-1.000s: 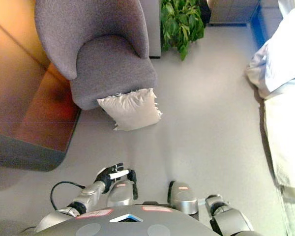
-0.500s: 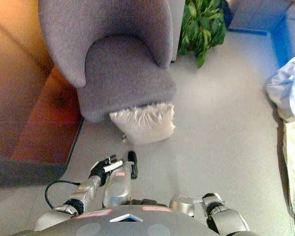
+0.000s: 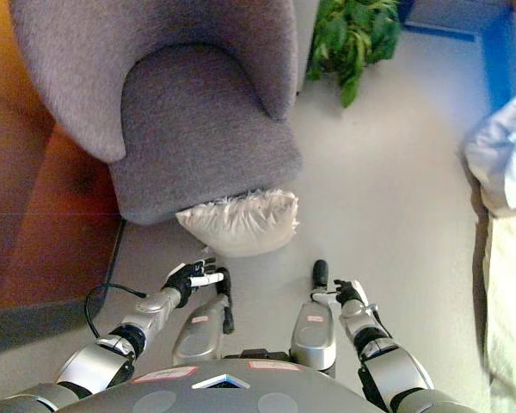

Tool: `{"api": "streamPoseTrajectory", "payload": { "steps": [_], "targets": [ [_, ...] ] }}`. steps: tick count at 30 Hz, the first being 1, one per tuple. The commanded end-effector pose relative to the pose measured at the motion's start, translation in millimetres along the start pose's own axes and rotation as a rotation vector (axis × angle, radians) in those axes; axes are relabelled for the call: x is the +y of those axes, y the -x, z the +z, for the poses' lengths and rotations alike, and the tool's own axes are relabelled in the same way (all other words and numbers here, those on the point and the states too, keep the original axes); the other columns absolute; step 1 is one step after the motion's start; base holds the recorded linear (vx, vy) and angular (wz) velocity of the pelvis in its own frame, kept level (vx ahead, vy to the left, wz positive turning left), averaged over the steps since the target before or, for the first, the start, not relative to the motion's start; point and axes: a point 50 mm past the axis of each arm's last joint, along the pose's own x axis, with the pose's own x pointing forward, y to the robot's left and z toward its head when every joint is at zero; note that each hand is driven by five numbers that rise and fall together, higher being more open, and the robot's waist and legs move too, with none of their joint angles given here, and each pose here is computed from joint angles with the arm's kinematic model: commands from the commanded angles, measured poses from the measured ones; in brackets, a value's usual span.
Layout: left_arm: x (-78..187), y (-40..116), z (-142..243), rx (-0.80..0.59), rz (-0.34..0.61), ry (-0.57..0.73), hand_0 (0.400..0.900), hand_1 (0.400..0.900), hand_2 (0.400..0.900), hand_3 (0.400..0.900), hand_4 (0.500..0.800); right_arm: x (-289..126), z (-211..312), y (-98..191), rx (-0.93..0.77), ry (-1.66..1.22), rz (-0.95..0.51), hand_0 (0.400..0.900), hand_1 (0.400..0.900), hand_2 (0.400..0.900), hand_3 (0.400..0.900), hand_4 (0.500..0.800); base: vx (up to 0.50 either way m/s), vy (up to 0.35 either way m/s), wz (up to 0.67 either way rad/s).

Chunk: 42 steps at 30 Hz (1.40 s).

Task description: Pick up the pillow and put it on the sofa.

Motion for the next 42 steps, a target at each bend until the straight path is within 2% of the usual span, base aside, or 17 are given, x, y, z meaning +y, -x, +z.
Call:
{"api": "streamPoseTrajectory", "payload": {
  "steps": [1,4,6,14,20,30,34,42],
  "targets": [
    [17,3.7,9,-0.07,0.044,-0.026,0.9,0.9,0.9,0.9,0.8,-38,3,-3,-0.094,0.236,-0.213,0.9,0.9,0.9,0.9,0.8,0.299,-0.24,0.59],
    [6,-0.2,21,-0.114,-0.048,-0.136,0.9,0.9,0.9,0.9,0.8,-64,31,-5,-0.16,0.294,-0.289,0.9,0.9,0.9,0.9,0.8,0.107,-0.154,0.44],
    [3,-6.1,45,-0.162,-0.082,-0.181,0.9,0.9,0.9,0.9,0.8,-97,76,-2,-0.217,0.31,-0.387,0.9,0.9,0.9,0.9,0.8,-0.072,-0.074,0.35],
    [5,-7.7,81,-0.257,-0.128,-0.206,0.9,0.9,0.9,0.9,0.8,-201,144,28,-0.256,0.17,-0.509,0.9,0.9,0.9,0.9,0.8,0.012,-0.055,0.3],
    [1,-2.9,97,-0.348,-0.155,-0.197,0.9,0.9,0.9,0.9,0.8,-252,175,58,-0.317,0.109,-0.57,0.9,0.9,0.9,0.9,0.8,-0.02,-0.006,0.25],
    [-5,8.0,98,-0.456,-0.19,-0.13,0.9,0.9,0.9,0.9,0.8,-281,198,86,-0.392,0.051,-0.639,0.9,0.9,0.9,0.9,0.8,-0.012,0.053,0.06],
    [-9,12.2,100,-0.501,-0.206,-0.097,0.9,0.9,0.9,0.9,0.8,-298,213,105,-0.418,0.056,-0.681,0.9,0.9,0.9,0.9,0.8,-0.016,0.059,-0.03],
    [-14,22.7,104,-0.592,-0.238,0.019,0.9,0.9,0.9,0.9,0.8,-322,229,134,-0.428,0.129,-0.767,0.9,0.9,0.9,0.9,0.8,-0.008,0.069,-0.02]
  ]
}}
